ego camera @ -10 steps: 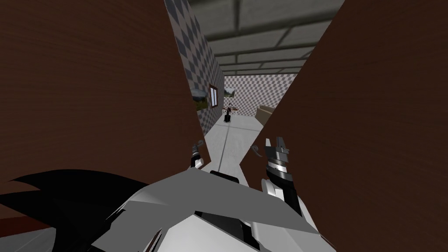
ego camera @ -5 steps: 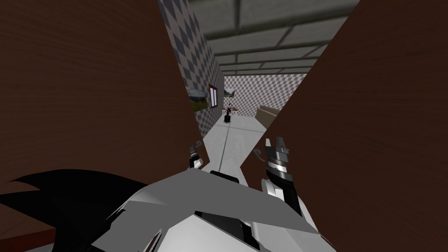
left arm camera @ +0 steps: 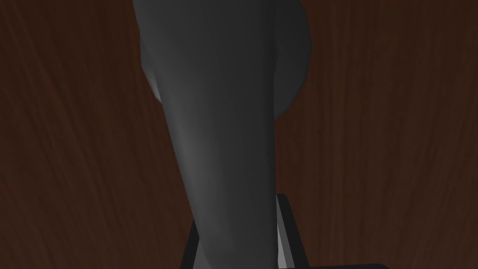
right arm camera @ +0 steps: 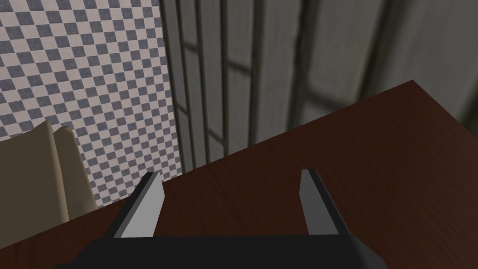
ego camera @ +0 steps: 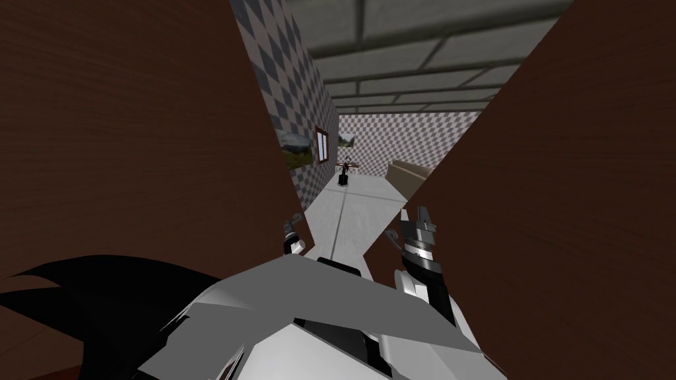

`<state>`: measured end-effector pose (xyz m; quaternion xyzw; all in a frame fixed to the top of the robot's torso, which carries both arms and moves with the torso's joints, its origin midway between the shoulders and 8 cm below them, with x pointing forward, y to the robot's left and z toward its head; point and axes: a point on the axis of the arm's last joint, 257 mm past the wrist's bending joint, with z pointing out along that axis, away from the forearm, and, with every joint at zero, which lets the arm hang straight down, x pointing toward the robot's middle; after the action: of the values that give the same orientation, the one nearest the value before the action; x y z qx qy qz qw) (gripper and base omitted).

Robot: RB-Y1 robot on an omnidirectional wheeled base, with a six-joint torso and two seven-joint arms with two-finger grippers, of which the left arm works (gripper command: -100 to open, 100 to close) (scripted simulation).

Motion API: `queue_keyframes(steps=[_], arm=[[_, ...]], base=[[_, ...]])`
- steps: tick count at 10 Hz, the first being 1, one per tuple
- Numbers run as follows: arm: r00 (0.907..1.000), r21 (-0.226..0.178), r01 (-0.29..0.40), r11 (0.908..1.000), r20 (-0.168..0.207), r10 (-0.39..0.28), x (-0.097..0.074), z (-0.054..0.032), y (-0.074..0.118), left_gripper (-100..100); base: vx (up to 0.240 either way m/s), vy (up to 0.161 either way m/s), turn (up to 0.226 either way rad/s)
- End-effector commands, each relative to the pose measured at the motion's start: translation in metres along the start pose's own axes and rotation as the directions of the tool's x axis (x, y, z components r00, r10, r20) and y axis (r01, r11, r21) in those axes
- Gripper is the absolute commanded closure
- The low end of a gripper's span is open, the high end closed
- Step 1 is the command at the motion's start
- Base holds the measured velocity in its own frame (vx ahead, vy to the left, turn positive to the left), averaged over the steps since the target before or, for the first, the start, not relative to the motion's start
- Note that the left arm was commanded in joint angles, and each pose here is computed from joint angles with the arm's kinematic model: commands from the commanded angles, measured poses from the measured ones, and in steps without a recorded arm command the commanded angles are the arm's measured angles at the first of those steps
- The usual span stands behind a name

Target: Push the door open

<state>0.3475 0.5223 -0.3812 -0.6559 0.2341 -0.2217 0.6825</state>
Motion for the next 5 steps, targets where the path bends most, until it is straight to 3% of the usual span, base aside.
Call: queue_keyframes(steps=[1, 2, 5], arm=[[0.9989, 0.009, 0.002, 1.0, 0.047, -0.003, -0.017, 0.0003, -0.004, 100], [0.9989, 0.009, 0.002, 1.0, 0.047, -0.003, -0.017, 0.0003, -0.004, 100], [0.9941, -0.018, 0.02, 0.9996, 0.107, -0.018, -0.031, -0.0108, 0.006, 100]], base=[[0.114, 0.009, -0.03], [0.113, 0.009, -0.006], [0.166, 0.008, -0.003]])
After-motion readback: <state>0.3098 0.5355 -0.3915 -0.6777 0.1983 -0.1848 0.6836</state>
